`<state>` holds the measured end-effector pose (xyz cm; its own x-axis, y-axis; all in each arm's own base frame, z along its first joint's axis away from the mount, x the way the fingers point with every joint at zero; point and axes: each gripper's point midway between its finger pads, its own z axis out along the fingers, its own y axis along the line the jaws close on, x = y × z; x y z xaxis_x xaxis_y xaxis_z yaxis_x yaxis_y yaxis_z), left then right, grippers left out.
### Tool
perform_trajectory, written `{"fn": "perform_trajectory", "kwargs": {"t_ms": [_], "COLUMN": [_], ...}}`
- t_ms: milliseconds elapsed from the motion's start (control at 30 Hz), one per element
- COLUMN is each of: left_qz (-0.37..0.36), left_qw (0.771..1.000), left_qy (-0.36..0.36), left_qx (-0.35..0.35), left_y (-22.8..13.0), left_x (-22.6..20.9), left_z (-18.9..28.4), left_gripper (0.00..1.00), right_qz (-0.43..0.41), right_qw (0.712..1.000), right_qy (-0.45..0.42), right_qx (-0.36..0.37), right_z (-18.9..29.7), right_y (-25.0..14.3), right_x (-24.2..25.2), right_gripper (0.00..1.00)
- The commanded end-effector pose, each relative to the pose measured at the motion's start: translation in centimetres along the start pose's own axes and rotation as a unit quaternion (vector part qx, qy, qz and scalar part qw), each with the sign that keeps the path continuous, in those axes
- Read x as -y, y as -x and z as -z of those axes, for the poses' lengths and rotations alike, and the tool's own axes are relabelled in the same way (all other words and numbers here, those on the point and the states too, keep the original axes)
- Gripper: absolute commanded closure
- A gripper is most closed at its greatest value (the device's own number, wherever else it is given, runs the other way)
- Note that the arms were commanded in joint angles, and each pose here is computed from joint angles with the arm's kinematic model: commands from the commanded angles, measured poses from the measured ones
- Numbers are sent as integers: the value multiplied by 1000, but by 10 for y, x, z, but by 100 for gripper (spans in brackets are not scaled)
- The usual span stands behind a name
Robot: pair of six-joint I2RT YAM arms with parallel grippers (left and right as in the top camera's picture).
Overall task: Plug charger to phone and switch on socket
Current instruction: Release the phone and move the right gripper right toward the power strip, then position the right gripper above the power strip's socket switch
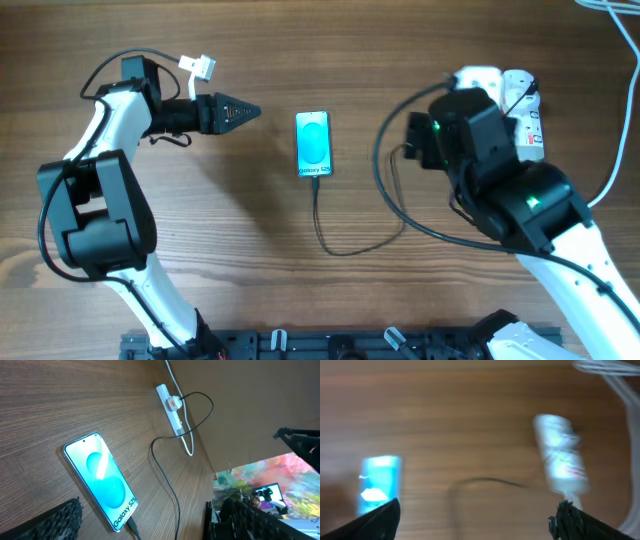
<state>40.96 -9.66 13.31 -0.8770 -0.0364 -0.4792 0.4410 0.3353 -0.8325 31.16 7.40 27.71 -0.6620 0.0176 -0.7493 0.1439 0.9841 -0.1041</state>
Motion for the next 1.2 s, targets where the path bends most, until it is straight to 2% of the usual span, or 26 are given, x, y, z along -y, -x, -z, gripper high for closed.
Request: {"fn": "perform_trajectory", "kwargs": {"t_ms": [0, 333, 500, 633, 733, 933, 1033, 1167], "left_qz": [-1, -1, -1, -1, -1, -1, -1, -1], "left_qw": [1000, 1000, 1000, 1000, 1000, 1000, 1000, 1000], "left_qy": [13, 16, 16, 16, 16, 16, 16, 16], "left_qx": [-4, -5, -5, -5, -5, -5, -5, -5], "left_y": [-1, -2, -2, -2, -2, -2, -2, -2], "left_x": [-4, -5, -5, -5, -5, -5, -5, -5], "left_z": [2, 2, 2, 2, 2, 2, 2, 2], "left_gripper": [0, 0, 0, 0, 0, 0, 0, 0], "right_qz": [-27, -127, -167, -206, -246, -312, -321, -316], "right_qw": [988, 963, 942, 921, 908, 888, 874, 864], "right_qy": [-151, -232, -284, -312, -302, -236, -213, -210], "right_qx": [16, -48, -70, -113, -155, -243, -296, -331], "right_z": [-2, -36, -59, -84, -105, -145, -160, -181], "right_y": [2, -13, -20, -40, -61, -104, -129, -150], "right_x": [61, 134, 174, 209, 227, 230, 220, 216], "right_gripper": [0, 0, 0, 0, 0, 0, 0, 0]}}
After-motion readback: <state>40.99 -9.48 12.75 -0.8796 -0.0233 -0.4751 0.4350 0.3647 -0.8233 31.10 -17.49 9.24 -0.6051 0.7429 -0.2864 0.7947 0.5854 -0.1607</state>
